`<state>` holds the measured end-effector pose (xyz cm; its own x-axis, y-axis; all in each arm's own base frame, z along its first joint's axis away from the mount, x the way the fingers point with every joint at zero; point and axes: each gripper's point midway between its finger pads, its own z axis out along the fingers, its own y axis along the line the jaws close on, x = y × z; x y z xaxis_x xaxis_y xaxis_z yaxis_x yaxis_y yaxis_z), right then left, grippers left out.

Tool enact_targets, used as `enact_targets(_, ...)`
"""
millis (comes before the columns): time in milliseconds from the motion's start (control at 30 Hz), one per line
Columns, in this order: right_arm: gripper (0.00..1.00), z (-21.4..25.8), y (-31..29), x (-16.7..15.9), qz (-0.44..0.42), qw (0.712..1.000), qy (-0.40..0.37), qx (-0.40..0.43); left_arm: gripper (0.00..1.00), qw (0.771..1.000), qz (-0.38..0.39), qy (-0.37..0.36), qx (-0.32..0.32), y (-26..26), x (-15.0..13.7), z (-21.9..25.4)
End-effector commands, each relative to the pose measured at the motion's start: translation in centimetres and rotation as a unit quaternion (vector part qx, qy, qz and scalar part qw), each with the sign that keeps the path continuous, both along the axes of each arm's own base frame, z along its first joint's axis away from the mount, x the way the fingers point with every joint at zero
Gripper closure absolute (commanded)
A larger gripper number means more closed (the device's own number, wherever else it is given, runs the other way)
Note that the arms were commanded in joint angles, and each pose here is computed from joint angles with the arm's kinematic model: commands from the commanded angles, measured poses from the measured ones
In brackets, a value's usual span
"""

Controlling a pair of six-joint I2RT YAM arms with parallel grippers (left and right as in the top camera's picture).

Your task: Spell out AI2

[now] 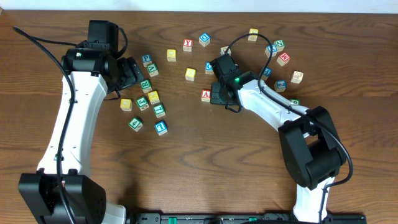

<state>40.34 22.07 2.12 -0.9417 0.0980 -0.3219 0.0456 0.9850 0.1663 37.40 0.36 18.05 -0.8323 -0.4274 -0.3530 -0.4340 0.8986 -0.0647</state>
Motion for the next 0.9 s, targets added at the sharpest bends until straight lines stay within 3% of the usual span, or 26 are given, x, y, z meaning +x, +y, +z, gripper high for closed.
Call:
enact_targets(0,0.99,-0.7,0.1,-0.5,0.013,1.0,0.008,-0.005,0.02,1.0,0.001,-0.001,0.01,0.3,0.1,0.2)
enact_targets(867,0.99,-0.4,1.3,0.1,0.047,0.999,-0.018,-0.004,0.02,1.0,0.001,-0.001,0.01,0.3,0.1,0.2)
